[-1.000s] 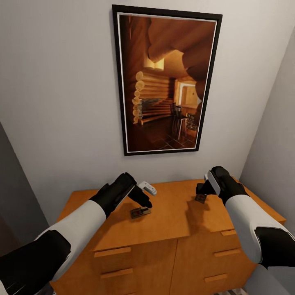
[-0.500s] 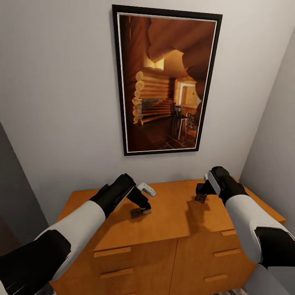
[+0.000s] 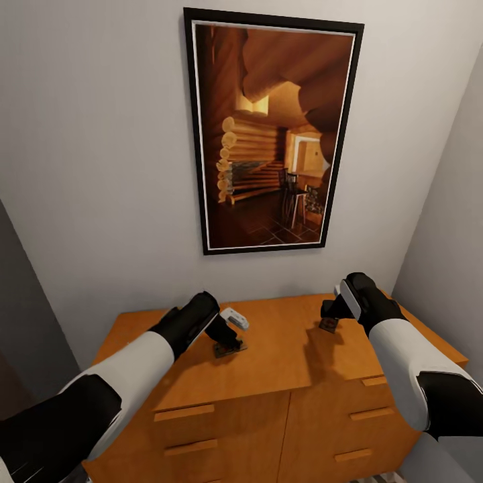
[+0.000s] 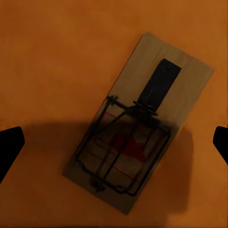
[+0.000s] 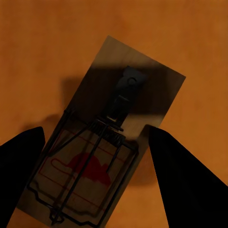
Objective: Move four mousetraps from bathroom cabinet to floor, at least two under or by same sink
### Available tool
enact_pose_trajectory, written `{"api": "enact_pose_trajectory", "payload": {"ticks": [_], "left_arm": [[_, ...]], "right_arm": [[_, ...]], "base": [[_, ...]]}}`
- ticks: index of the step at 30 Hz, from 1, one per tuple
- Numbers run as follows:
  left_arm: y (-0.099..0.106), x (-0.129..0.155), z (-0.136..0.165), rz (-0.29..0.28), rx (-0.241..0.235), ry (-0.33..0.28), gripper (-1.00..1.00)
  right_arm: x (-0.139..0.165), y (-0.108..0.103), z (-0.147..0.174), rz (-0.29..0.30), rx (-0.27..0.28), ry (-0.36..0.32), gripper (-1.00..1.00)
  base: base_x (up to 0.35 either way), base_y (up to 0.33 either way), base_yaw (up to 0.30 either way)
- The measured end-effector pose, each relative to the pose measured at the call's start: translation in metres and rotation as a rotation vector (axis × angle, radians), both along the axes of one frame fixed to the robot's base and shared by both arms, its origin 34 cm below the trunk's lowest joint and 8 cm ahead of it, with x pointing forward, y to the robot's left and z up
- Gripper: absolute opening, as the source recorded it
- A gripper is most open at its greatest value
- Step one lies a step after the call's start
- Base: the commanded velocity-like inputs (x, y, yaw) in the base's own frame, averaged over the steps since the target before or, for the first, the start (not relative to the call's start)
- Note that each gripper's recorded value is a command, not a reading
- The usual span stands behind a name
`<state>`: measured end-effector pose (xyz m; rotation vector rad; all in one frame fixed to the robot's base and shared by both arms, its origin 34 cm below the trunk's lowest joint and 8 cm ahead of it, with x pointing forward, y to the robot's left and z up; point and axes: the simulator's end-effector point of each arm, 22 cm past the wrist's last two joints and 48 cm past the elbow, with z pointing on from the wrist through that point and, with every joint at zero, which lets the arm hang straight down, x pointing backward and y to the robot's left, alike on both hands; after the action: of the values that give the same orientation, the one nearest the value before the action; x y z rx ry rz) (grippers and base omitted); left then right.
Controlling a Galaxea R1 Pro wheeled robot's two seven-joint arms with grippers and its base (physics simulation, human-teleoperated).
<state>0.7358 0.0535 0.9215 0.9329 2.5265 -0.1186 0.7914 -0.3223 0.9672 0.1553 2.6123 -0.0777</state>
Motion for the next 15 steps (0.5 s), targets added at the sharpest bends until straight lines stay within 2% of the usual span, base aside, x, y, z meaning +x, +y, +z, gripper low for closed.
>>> {"api": "enact_pose_trajectory", "payload": {"ticks": [11,13,15], "left_arm": [[0.003,-0.001,-0.005,0.013,0.017,0.004,1.0],[-0.007,-0.009,-0.013,-0.007,0.001,0.025,1.0],[-0.017,-0.011,-0.01,-0.023,-0.023,0.023,1.0]], "right_arm": [[0.0,0.0,0.0,0.0,0.0,0.0,-1.0],[-0.002,-0.011,-0.004,-0.013,-0.023,0.005,-1.0],[-0.004,-0.009,-0.008,-0.011,-0.019,0.014,-1.0]], "base": [[0.0,0.0,0.0],[0.0,0.0,0.0],[0.0,0.0,0.0]]}}
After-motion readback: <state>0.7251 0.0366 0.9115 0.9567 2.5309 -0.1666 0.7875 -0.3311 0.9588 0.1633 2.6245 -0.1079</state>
